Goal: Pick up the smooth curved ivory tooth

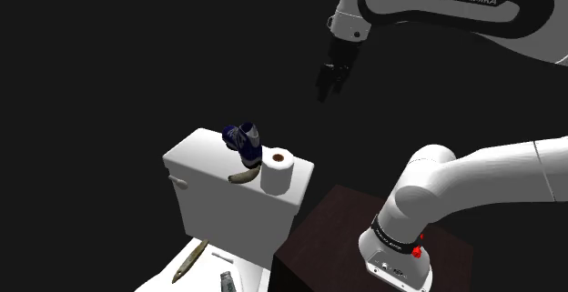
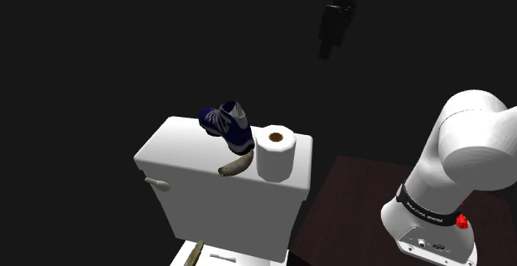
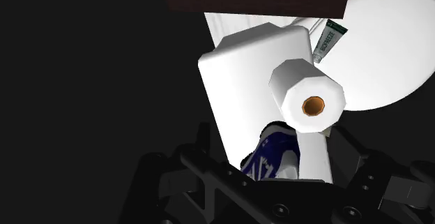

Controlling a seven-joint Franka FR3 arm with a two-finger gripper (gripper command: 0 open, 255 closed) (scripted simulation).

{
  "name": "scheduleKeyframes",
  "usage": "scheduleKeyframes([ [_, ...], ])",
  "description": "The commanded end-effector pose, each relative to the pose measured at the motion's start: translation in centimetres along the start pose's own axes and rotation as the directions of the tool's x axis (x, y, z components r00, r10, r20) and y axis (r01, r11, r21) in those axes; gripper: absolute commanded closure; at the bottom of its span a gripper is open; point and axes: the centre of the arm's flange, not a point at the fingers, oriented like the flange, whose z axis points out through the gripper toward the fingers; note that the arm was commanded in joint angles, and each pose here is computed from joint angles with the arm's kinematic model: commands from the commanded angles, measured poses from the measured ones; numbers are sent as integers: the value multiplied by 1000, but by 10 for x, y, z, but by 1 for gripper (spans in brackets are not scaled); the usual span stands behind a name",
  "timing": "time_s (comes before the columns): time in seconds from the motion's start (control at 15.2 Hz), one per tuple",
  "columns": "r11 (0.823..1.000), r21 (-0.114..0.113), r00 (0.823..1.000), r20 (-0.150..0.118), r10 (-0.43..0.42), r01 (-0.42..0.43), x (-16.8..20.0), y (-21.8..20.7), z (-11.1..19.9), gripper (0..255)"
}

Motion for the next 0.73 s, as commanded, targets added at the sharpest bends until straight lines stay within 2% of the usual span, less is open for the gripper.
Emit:
scheduleKeyframes([
  [0.0,1000,0,1000,0,0,0,0,0,0,0],
  [0.13,996,-10,996,-3,-87,87,15,-9,20,0],
  [0.33,976,-26,977,-6,-215,215,36,-25,50,0],
  [0.46,954,-37,954,-7,-299,299,49,-37,69,0],
  [0.66,906,-53,907,-6,-420,420,67,-56,100,0],
])
